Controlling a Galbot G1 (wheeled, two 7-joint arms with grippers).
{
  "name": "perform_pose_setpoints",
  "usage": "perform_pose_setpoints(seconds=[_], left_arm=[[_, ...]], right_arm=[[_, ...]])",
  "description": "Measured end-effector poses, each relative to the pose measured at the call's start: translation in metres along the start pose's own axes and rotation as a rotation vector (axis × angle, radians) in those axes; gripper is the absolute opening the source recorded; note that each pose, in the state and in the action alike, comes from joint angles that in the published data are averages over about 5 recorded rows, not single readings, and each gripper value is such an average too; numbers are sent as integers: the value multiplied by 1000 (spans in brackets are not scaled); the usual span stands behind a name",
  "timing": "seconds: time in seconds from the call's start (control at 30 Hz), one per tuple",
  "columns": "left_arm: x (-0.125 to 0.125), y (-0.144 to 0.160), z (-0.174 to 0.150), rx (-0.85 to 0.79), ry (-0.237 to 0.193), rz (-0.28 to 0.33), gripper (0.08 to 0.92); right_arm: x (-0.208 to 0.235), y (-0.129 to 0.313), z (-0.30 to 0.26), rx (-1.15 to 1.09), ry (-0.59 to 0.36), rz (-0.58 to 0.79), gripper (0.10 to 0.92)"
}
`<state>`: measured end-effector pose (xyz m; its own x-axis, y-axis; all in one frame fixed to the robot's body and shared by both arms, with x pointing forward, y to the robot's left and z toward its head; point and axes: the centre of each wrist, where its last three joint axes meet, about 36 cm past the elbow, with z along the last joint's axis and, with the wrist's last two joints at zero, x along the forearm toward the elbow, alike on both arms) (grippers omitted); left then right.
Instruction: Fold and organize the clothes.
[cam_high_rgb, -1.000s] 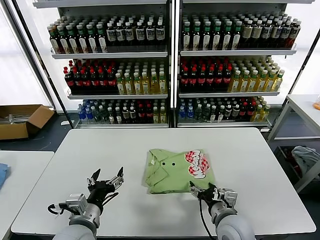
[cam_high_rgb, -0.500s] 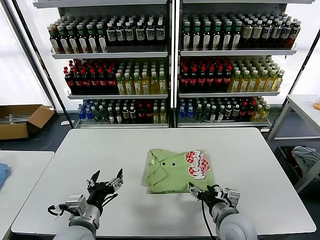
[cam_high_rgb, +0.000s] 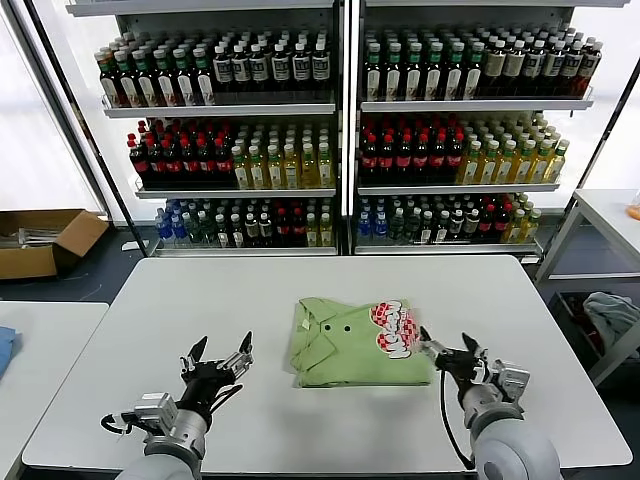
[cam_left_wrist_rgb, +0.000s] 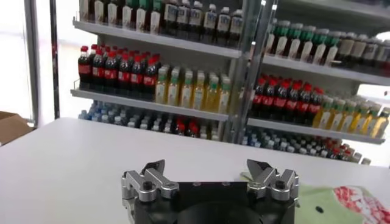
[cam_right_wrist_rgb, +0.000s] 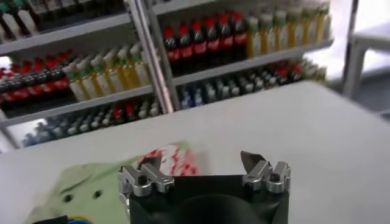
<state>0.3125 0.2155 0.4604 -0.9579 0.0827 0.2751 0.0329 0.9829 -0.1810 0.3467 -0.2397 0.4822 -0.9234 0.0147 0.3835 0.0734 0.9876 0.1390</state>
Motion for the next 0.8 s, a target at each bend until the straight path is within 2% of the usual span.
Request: perform_pose_setpoints(seconds=[0.2, 0.4, 0.8], left_arm=[[1, 1, 8, 1, -19, 5, 823], [2, -3, 9, -4, -32, 13, 823], [3, -4, 12, -2, -18, 10, 823]], right_arm=[[-2, -8, 13, 84, -48, 84, 823], [-16, -6, 19, 118, -81, 91, 823], [-97, 22, 2, 147, -42, 2, 823]])
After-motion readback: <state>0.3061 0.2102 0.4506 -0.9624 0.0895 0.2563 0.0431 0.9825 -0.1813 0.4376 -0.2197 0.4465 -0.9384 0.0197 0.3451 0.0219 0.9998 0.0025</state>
